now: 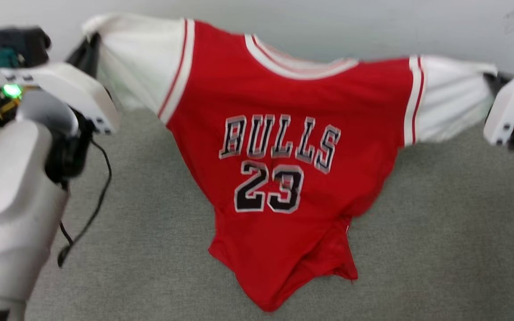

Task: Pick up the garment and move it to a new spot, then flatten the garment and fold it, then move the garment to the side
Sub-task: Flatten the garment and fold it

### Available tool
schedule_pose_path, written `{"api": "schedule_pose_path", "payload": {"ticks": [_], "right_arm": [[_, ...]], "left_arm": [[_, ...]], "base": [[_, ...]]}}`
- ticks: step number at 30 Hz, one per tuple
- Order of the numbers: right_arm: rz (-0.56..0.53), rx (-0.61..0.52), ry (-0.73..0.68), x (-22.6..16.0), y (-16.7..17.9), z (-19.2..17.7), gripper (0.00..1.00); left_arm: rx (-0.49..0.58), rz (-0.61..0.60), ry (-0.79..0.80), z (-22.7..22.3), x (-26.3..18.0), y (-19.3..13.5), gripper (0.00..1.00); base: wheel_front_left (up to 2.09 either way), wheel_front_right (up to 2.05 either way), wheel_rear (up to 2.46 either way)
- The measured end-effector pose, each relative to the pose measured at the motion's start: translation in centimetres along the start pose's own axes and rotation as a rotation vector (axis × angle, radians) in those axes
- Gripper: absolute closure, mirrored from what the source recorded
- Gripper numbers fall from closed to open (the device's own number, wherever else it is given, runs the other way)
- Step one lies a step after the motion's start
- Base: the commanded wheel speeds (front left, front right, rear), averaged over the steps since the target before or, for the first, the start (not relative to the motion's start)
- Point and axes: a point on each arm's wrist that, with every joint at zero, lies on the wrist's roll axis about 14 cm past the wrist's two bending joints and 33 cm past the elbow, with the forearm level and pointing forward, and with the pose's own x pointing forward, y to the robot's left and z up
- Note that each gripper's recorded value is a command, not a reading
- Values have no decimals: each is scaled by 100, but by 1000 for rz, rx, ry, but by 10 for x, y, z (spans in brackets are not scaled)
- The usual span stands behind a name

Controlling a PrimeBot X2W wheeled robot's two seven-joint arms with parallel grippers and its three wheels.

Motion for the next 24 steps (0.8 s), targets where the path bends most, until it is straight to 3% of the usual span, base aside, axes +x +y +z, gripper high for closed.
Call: {"api": "schedule_pose_path", "payload": {"ticks": [10,17,24], "right_arm": [[36,-39,-356,48,20,133,100],[59,-90,-558,79,37,200,100],[99,-131,-643,109,57,224,100]], "left_arm": [[46,38,-250,81,80,23,100],[95,45,-415,118,125,31,100],[91,24,-474,117,158,33,100]], "base": [[0,0,0],[0,0,0],[0,0,0]]}}
